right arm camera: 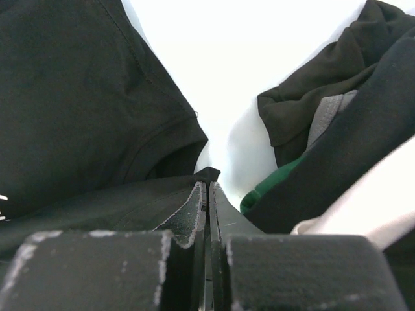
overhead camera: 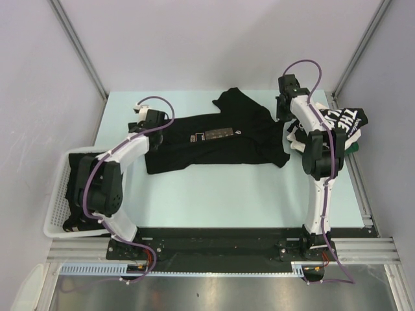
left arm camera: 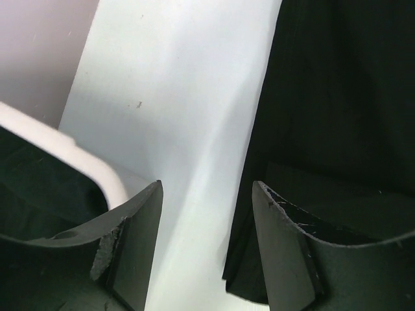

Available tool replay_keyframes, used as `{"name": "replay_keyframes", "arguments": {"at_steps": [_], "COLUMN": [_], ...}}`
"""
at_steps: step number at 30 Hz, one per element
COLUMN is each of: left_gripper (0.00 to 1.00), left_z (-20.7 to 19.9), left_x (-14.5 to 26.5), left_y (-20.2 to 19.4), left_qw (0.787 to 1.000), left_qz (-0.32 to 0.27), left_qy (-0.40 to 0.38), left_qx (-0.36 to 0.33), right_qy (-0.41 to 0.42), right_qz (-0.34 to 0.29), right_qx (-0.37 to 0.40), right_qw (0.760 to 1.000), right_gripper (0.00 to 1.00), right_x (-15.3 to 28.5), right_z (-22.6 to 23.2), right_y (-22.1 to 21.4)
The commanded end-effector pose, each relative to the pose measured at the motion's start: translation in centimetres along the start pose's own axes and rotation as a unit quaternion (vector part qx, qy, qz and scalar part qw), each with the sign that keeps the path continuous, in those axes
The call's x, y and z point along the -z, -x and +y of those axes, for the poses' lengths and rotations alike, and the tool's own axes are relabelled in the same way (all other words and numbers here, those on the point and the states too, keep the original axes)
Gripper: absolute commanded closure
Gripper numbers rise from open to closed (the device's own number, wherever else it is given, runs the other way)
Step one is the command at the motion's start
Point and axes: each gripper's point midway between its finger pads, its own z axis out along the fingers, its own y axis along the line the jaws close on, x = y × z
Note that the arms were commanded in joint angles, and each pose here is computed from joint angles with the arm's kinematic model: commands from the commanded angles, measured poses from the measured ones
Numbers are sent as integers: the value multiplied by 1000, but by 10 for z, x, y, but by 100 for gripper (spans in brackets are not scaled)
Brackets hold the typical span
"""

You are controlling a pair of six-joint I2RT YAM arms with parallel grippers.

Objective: Fold and stack the t-shirts
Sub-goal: Fold the flattened tshirt in 1/3 of the way

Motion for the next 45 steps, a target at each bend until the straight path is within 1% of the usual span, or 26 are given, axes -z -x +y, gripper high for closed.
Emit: {"name": "replay_keyframes", "arguments": {"at_steps": [1,3,5,8,10,11,14,15,18,21,22,23,24,25,26,27,28,29,30,31,32,36,40,45], "left_gripper": [37,37,37,37,37,37,36,36,36,35,35,35,35,34,34,34,34,34,34,34,34,34,34,33], "left_z": [14,14,15,14,13,12,7,7,1,-5,-6,-9,-11,-13,-16,-18,-19,-19,-21,-20,-19,-17,-13,-4], "left_x": [17,19,23,29,36,38,46,49,56,59,60,61,64,65,68,71,73,75,77,78,79,81,87,95], "left_y": [0,-5,-9,-12,-12,-13,-15,-14,-22,-28,-30,-31,-33,-33,-34,-35,-35,-35,-37,-38,-38,-43,-38,-35], "left_qw": [999,999,999,998,998,998,996,996,996,995,995,994,994,993,993,992,992,991,991,991,991,991,991,990], "left_qz": [-6,0,4,5,1,1,-1,-4,-2,5,7,9,10,11,11,11,10,9,8,8,7,10,2,-6], "left_qy": [-6,-12,-18,-32,-43,-49,-70,-74,-85,-94,-97,-102,-105,-109,-117,-121,-124,-128,-131,-131,-131,-131,-132,-133], "left_qx": [36,34,39,45,48,48,47,48,38,35,34,34,34,33,33,31,31,31,29,27,29,27,31,40], "right_qy": [-10,-13,-15,-14,-12,-13,-11,-9,-3,11,18,25,41,44,44,50,53,54,63,66,65,61,65,51], "right_qz": [-15,-18,-15,-24,-31,-34,-45,-49,-60,-70,-60,-72,-77,-75,-61,-76,-75,-58,-63,-56,-31,19,47,70], "right_qx": [8,8,11,13,13,14,13,12,9,-2,-2,-12,-14,-15,-13,-15,-18,-19,-23,-24,-21,-13,-24,-16], "right_qw": [1000,1000,1000,1000,999,999,999,999,998,997,998,997,996,996,997,996,996,997,996,996,997,998,997,996], "right_gripper": [99,92,89,83,81,77,58,56,54,52,52,51,51,51,50,50,50,50,50,50,50,50,51,51], "right_x": [-6,-6,-9,-7,-5,-5,-2,-1,9,28,28,46,52,55,54,70,76,73,86,88,87,88,89,85], "right_z": [2,4,5,10,12,12,13,14,15,15,16,15,19,19,19,18,17,16,17,16,17,20,26,29], "right_y": [8,13,13,17,22,23,32,35,44,51,43,46,45,40,24,26,22,5,4,-2,-20,-54,-73,-95]}}
